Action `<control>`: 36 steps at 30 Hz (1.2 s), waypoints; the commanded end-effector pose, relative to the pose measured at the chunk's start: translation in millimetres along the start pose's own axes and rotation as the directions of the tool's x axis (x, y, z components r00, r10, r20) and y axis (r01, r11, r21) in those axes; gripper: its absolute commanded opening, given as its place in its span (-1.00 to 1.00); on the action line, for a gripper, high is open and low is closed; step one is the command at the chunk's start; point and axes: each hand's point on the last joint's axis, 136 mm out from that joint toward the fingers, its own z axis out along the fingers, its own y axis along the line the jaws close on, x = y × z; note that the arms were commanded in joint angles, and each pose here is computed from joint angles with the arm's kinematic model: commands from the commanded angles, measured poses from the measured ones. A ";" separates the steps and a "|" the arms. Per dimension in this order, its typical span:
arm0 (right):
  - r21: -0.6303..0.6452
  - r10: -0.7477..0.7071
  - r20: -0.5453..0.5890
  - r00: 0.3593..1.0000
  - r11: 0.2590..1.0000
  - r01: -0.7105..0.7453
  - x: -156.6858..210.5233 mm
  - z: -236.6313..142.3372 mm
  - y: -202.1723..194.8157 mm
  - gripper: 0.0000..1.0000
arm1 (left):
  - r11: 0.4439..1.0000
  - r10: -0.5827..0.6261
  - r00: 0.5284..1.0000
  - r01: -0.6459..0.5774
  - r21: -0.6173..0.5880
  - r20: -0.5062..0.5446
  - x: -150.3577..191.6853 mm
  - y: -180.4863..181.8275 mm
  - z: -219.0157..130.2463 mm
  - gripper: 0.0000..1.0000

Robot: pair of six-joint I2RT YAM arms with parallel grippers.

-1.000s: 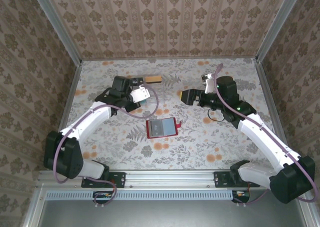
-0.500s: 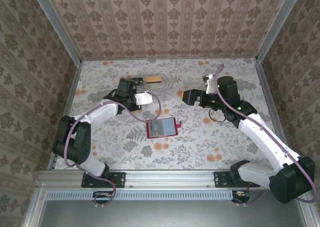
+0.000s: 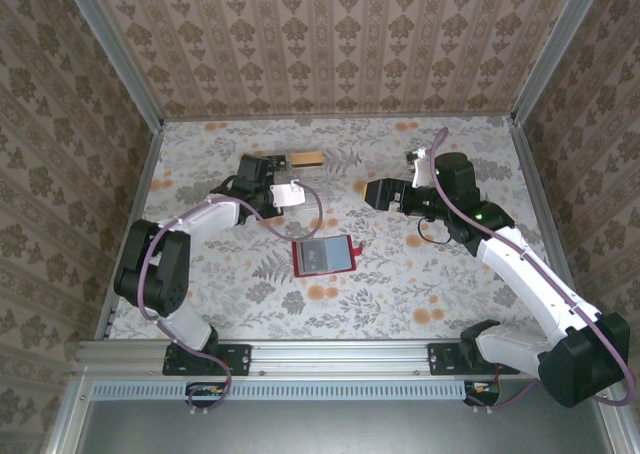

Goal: Take the credit cards out of the card holder

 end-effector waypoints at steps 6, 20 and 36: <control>0.011 0.022 -0.014 1.000 1.000 -0.021 1.2 8.8 -8.2 1.00 | 1.000 0.011 1.000 -0.011 -0.002 0.010 -3.1 8.9 9.7 -0.98; 0.001 0.030 -0.027 0.999 1.000 -0.030 2.4 14.4 -9.0 1.00 | 1.000 -0.015 1.000 0.015 -0.011 -0.023 1.0 14.7 14.5 -0.61; 0.000 0.042 -0.032 0.999 0.999 -0.042 4.5 15.9 -11.3 1.00 | 0.998 -0.044 0.999 0.044 0.037 -0.008 3.0 2.5 9.8 0.03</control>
